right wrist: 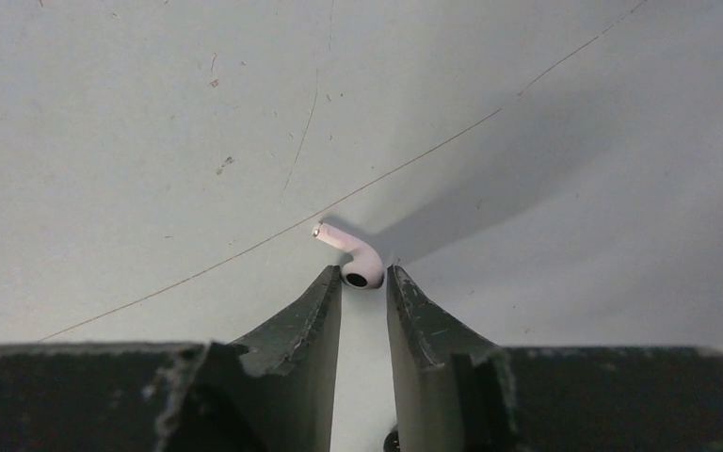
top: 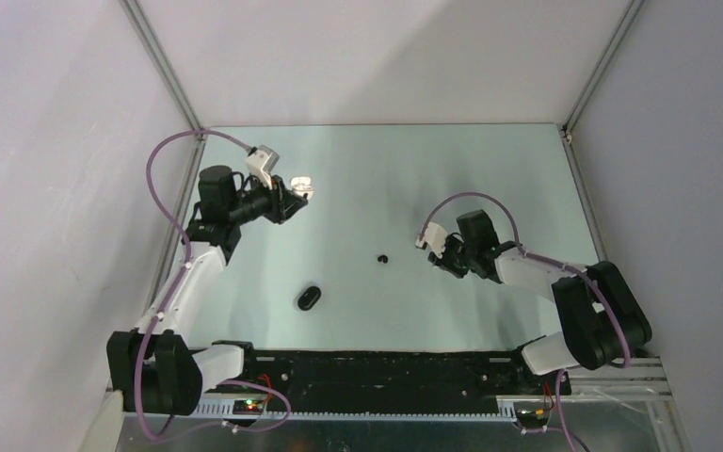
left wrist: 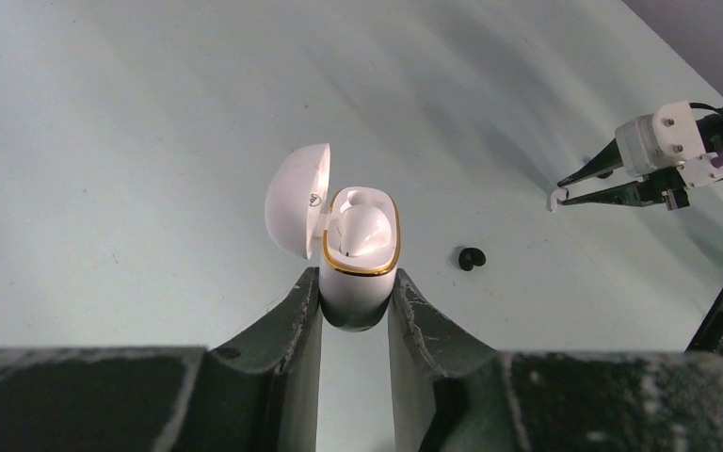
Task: Insert the wireless bluetooth earbuds into the charging case
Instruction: Pick up the earbud from the center of the board.
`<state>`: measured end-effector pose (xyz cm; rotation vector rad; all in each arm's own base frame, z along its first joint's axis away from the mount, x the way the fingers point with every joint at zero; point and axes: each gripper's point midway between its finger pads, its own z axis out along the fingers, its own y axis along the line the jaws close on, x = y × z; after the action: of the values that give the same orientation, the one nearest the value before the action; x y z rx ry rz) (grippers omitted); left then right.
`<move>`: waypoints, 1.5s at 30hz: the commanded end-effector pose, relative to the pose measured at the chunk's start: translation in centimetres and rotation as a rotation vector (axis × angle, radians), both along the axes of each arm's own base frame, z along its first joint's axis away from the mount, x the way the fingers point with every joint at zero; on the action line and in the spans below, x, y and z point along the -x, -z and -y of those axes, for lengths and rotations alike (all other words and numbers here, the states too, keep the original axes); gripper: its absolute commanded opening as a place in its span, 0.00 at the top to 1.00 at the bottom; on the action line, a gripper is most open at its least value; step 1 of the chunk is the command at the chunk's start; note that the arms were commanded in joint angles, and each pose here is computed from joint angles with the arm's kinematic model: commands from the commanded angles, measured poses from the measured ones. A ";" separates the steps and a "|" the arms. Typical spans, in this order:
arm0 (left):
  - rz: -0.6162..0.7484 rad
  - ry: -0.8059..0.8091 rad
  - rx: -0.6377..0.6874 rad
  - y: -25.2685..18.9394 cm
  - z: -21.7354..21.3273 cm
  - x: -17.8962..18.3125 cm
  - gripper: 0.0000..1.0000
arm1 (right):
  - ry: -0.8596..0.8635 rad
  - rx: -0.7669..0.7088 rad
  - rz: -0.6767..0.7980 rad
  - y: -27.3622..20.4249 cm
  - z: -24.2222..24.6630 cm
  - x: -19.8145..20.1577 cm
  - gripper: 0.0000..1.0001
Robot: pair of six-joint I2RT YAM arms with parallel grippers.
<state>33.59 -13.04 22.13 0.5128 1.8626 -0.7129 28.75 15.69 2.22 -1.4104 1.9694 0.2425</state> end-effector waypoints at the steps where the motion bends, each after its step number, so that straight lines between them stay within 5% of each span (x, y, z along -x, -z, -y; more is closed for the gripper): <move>1: 0.067 -0.010 0.003 -1.5 -0.2 -0.2 1.00 | -0.085 0.064 -0.035 0.3 -0.2 0.6 0.73; 10: 0.068 -0.024 0.023 -1.6 -0.2 0.0 1.00 | -0.395 0.205 0.022 1.4 -1.4 1.6 0.78; 19: 0.065 -0.033 0.023 -1.2 -0.5 0.5 1.00 | -0.514 0.217 0.092 1.0 -4.4 -1.3 0.77; 29: 0.059 -0.039 0.026 -1.0 -0.7 0.6 1.00 | -0.497 0.206 0.116 0.0 -5.0 -3.3 0.57; 35: 0.052 -0.042 0.026 -0.8 -0.7 0.4 1.00 | -0.356 0.096 0.028 -2.6 -3.3 -2.2 0.48; 39: 0.049 -0.046 0.027 -0.9 -0.8 0.2 1.00 | -0.088 -0.026 -0.091 -4.4 -3.0 -1.5 0.46; 45: 0.043 -0.051 0.029 -0.8 -0.8 0.0 1.00 | 0.211 -0.057 -0.270 -3.0 -2.6 -0.9 0.56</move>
<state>32.92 -12.57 21.71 0.4666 1.8613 -0.7070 30.46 18.34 5.81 -1.4419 2.0367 0.3492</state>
